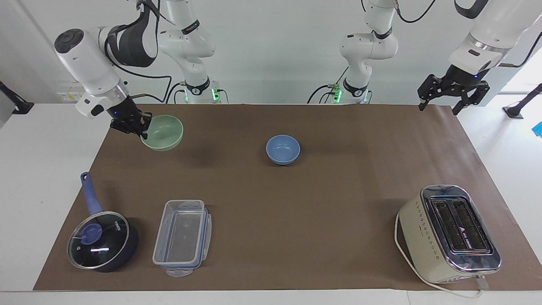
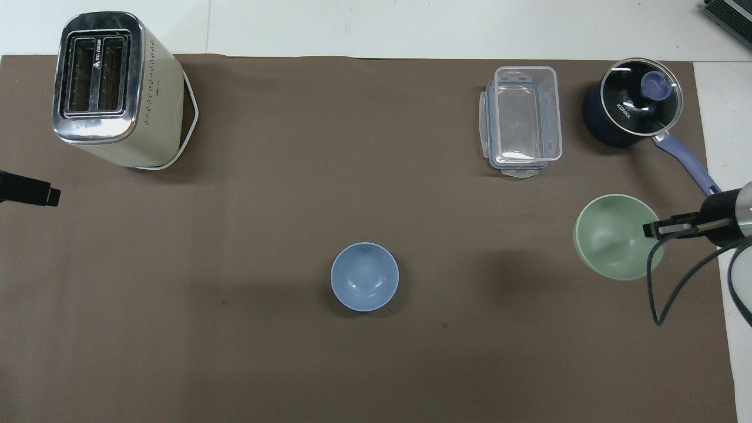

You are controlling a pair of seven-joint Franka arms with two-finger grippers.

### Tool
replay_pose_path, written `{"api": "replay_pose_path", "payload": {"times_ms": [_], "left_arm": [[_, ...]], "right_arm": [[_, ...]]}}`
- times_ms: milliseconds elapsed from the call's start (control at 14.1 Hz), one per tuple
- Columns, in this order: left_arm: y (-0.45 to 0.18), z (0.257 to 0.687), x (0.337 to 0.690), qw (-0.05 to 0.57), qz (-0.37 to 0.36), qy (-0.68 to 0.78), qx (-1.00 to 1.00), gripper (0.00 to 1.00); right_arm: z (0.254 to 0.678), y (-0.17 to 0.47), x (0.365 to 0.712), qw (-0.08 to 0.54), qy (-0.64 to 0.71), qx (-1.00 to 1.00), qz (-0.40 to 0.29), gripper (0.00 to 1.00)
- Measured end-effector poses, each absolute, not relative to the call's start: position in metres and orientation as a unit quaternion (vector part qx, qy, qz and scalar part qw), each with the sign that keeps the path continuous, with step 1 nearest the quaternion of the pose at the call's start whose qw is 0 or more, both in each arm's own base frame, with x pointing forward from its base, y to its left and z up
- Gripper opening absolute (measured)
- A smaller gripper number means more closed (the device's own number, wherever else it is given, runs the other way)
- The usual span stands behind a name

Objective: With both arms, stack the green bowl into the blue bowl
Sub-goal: 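Carry the green bowl with the right gripper over the blue bowl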

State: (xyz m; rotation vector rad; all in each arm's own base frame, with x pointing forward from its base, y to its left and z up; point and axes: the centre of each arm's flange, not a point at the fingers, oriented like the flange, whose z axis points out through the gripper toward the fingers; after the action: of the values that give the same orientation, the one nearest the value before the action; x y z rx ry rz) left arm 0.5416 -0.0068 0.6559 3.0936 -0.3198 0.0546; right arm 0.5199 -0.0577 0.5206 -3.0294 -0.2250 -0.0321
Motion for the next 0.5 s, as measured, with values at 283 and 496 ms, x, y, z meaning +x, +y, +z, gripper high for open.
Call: {"api": "replay_pose_path", "payload": {"times_ms": [283,496], "left_arm": [[-0.009,0.656,0.541,0.016,0.016,-0.105,0.994,1.00],[-0.009,0.656,0.541,0.016,0.016,-0.105,0.994,1.00]], "right_arm": [[0.527,0.014,0.525,0.046,-0.070,-0.996,-0.008,0.05],[0.525,0.082,0.521,0.040,-0.049,-0.998,-0.006,0.05]]}}
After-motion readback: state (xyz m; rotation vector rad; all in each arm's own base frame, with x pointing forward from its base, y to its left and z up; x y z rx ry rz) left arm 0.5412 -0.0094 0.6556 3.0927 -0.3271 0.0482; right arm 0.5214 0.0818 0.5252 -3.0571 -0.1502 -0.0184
